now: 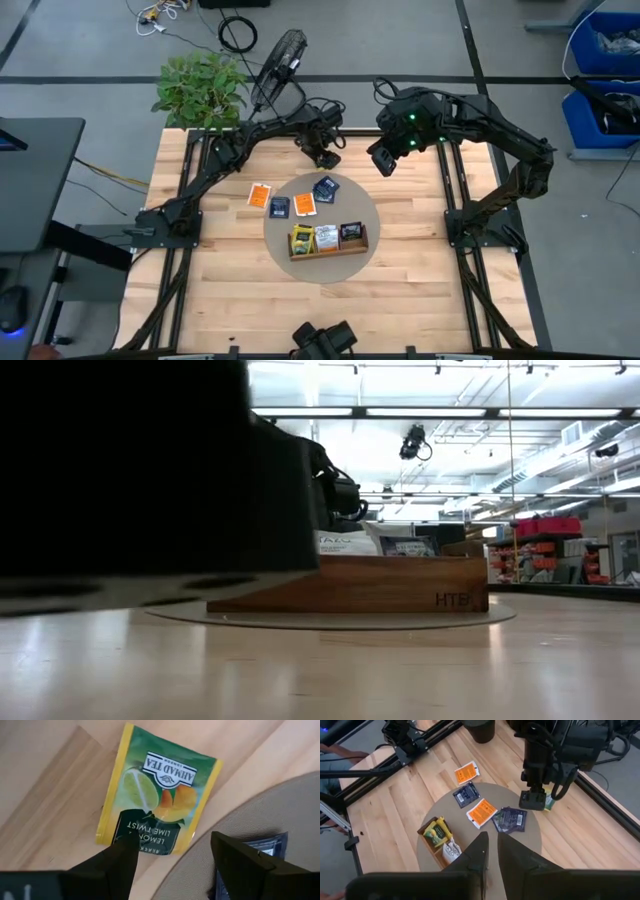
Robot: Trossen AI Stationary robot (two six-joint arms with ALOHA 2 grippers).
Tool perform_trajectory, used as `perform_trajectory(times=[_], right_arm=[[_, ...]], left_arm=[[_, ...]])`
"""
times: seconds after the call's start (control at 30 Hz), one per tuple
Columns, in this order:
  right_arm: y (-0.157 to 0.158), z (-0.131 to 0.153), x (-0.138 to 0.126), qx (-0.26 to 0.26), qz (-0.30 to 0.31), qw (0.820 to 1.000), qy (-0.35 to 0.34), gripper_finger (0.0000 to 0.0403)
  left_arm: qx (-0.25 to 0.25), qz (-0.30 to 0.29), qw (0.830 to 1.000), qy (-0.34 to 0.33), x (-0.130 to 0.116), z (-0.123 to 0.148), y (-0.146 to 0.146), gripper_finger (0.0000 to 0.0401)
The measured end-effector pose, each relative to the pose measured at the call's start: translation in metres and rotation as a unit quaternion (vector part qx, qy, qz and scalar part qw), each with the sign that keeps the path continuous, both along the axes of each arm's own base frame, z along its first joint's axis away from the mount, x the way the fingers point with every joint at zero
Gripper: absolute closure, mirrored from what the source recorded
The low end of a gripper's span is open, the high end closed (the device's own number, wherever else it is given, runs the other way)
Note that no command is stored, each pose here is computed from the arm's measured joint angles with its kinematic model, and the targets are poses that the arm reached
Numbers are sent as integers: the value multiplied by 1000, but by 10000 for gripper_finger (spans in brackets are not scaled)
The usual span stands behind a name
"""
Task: Pick & Place Tea
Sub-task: Put the yellow tea bag into the left section of the wooden organizer
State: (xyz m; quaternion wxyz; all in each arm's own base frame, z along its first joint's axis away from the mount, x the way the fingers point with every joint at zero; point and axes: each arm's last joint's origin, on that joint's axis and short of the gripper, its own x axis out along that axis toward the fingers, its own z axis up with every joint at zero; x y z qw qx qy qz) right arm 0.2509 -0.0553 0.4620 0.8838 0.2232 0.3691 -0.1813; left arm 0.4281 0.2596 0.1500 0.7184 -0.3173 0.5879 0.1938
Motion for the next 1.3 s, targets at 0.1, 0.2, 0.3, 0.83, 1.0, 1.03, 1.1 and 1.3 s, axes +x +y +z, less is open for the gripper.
perform_trajectory(times=[0.1, 0.2, 0.3, 0.83, 1.0, 1.03, 1.1, 1.3], right_arm=[[0, 0, 0, 1, -1, 1000, 0, 352], [0, 0, 0, 1, -1, 1000, 0, 352], [1, 0, 0, 2, 0, 1000, -1, 352], [2, 0, 1, 0, 4, 1000, 0, 352], [2, 0, 1, -1, 5, 1000, 0, 352], [2, 0, 1, -1, 5, 1000, 0, 352], [2, 0, 1, -1, 5, 1000, 0, 352], [2, 0, 1, 0, 4, 1000, 0, 352]], left_arm=[[8, -14, 1000, 2, 2, 0, -3, 160], [18, -33, 999, 11, 3, 0, -6, 176], [24, -57, 998, 17, 3, 0, -9, 194], [4, -130, 988, 86, -13, -1, -13, 285], [16, -144, 984, 99, -14, 4, -17, 348], [24, -149, 984, 94, -14, 10, -18, 362], [66, -164, 981, 84, -11, 25, -21, 389], [199, -232, 952, 32, 6, 47, -20, 398]])
